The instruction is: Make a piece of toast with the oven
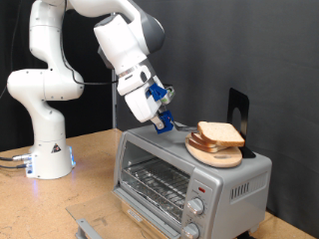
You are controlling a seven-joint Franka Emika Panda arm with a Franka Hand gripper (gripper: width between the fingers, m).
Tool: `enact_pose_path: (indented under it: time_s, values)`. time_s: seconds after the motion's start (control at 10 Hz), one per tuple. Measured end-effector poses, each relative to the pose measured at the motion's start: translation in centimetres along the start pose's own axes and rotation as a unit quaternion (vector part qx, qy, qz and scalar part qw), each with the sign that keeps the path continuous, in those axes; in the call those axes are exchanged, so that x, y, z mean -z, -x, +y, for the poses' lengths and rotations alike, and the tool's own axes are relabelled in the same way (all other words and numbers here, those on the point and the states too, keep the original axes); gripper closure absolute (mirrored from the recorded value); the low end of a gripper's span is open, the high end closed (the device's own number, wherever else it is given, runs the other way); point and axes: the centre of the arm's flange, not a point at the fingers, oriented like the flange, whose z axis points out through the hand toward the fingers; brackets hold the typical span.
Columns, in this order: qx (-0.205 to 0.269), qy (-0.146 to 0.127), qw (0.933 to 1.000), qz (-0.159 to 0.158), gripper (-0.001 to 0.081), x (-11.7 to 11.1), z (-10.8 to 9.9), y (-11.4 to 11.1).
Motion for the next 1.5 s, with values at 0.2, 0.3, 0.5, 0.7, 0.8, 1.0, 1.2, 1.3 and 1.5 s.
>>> enact_pose_path:
  time_s: [0.2,0.3,0.5,0.7,0.8,1.0,1.2,1.3,1.5]
  values:
    - [0.001,0.003,1.0000,-0.003,0.0443,-0.3,0.2,-0.7]
    - [0.002,0.003,1.0000,-0.005,0.0443,-0.4,0.3,-0.9]
    - [0.004,0.003,1.0000,-0.002,0.0443,-0.5,0.4,-1.4]
    - [0.007,0.004,0.9999,0.007,0.0443,-0.4,0.2,-2.0]
    - [0.008,0.003,0.9999,0.009,0.0443,-0.4,0.0,-2.3]
    - [0.009,0.008,0.9999,0.007,0.0443,-0.6,-0.4,-2.7]
    - [0.013,0.012,0.9998,0.001,0.0443,-0.9,-0.5,-2.6]
    - [0.013,0.012,0.9998,-0.001,0.0443,-1.1,-0.4,-2.6]
    - [0.013,0.012,0.9998,-0.003,0.0443,-1.2,-0.3,-2.6]
